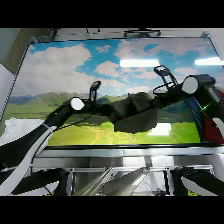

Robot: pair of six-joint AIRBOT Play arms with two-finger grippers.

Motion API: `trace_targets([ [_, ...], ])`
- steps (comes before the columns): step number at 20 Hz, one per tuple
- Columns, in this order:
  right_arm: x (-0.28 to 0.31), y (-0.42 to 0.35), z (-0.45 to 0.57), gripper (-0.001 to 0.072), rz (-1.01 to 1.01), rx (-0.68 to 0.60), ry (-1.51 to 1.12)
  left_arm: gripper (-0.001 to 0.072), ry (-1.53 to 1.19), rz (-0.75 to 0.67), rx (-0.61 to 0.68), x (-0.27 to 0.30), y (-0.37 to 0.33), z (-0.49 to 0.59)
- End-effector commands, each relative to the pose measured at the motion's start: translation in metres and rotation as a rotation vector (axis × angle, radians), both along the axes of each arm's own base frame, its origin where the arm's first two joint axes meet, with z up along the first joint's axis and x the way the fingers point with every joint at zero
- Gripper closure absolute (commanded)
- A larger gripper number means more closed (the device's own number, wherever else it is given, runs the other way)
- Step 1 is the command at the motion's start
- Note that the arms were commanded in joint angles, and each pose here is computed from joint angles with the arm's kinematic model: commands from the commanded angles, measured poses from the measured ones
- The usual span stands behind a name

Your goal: Fold the shirts.

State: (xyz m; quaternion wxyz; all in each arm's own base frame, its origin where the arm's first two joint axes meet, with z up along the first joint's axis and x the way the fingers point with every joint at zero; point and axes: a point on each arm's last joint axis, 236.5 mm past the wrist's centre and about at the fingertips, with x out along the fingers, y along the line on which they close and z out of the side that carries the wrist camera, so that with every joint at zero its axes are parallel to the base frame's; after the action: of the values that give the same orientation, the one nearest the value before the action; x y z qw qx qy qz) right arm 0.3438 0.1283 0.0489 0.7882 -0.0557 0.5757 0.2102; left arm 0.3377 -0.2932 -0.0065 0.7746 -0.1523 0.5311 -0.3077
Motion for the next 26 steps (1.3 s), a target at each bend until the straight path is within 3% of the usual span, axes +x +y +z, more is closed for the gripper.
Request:
trace_targets([
  [1,0.005,-0.029,0.019,0.069,-0.13,0.024,-0.036,0.0692,-0.114,0.086,-0.06,0.016,0.044,0.069],
  [9,-0.005,-0.048,0.047,0.0689,-0.22,0.066,-0.065,0.0691,-0.297,0.271,-0.107,0.007,0.14,0.172],
  [15,-0.008,-0.018,0.037,0.0689,-0.225,0.202,-0.015,0.0691,-0.164,0.287,-0.086,-0.016,0.148,0.119],
  [17,-0.01,-0.004,0.051,0.0689,-0.201,0.27,-0.035,0.0691,-0.174,0.281,-0.14,-0.017,0.14,0.132],
  [23,-0.03,0.018,0.161,0.0689,-0.118,0.447,-0.377,0.0691,-0.703,0.172,-0.275,-0.048,0.127,0.337],
  [26,-0.055,0.027,0.217,0.0688,-0.075,0.539,-0.542,0.0691,-0.796,0.12,-0.283,-0.079,0.123,0.381],
])
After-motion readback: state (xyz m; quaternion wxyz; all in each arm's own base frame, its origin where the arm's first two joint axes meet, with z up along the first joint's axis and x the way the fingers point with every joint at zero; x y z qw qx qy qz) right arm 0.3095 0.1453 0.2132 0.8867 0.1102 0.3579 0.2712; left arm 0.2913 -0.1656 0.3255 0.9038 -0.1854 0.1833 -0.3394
